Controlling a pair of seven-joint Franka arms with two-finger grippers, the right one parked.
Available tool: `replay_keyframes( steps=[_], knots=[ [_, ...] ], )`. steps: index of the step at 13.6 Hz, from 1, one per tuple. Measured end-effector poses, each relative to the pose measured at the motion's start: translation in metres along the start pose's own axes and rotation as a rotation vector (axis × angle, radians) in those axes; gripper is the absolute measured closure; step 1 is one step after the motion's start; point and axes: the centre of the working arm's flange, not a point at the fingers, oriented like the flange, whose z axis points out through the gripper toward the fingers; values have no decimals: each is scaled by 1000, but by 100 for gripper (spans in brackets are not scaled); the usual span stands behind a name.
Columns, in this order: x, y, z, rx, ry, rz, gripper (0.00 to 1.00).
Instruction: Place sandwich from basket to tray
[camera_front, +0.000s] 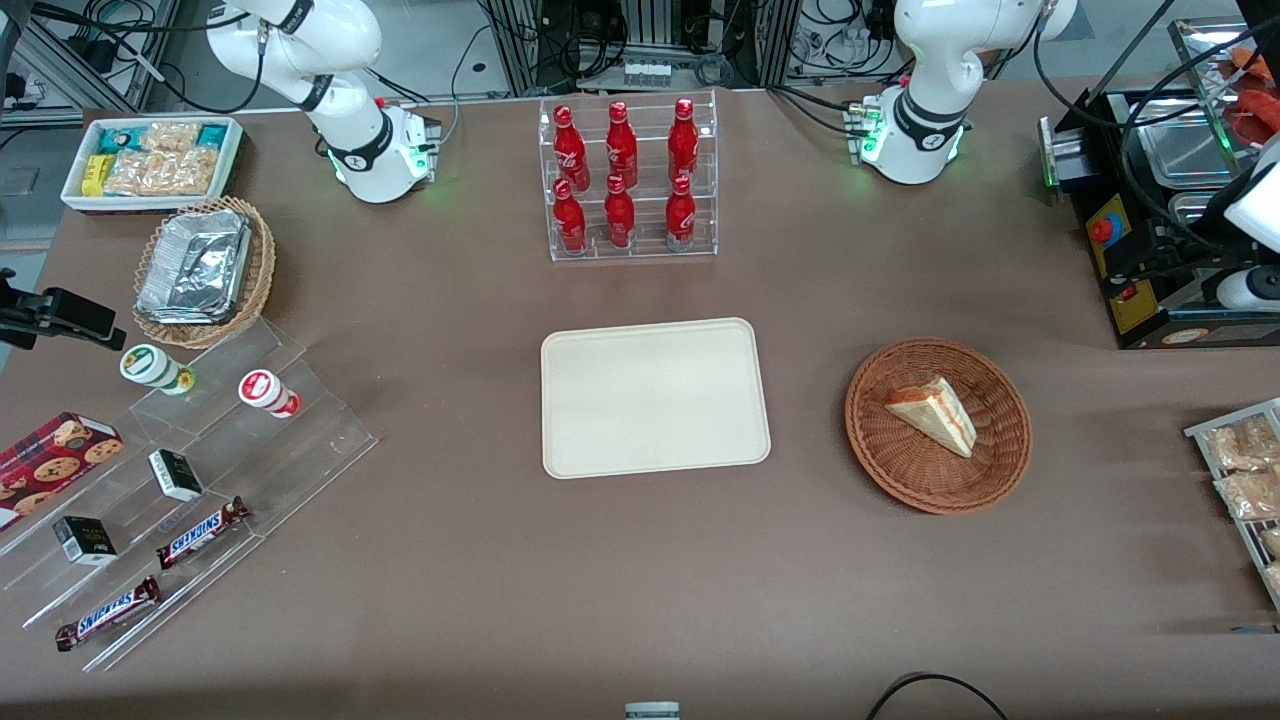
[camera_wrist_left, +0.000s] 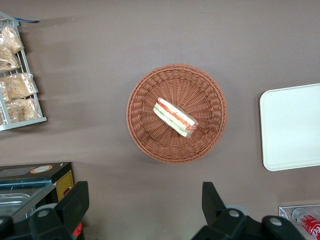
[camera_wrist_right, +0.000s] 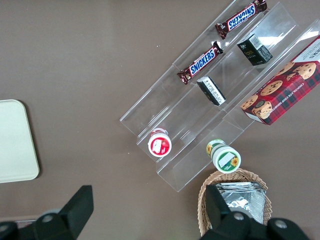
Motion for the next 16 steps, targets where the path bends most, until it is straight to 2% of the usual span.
replay_keyframes(
  steps=[5, 9, 11, 14, 16],
  knots=[
    [6, -6, 9, -1, 9, -10, 0],
    [27, 1, 77, -7, 34, -59, 0],
    [35, 16, 127, -26, 62, -174, 0],
    [37, 42, 195, -55, 89, -452, 0],
    [30, 47, 235, -71, 118, -548, 0]
  ],
)
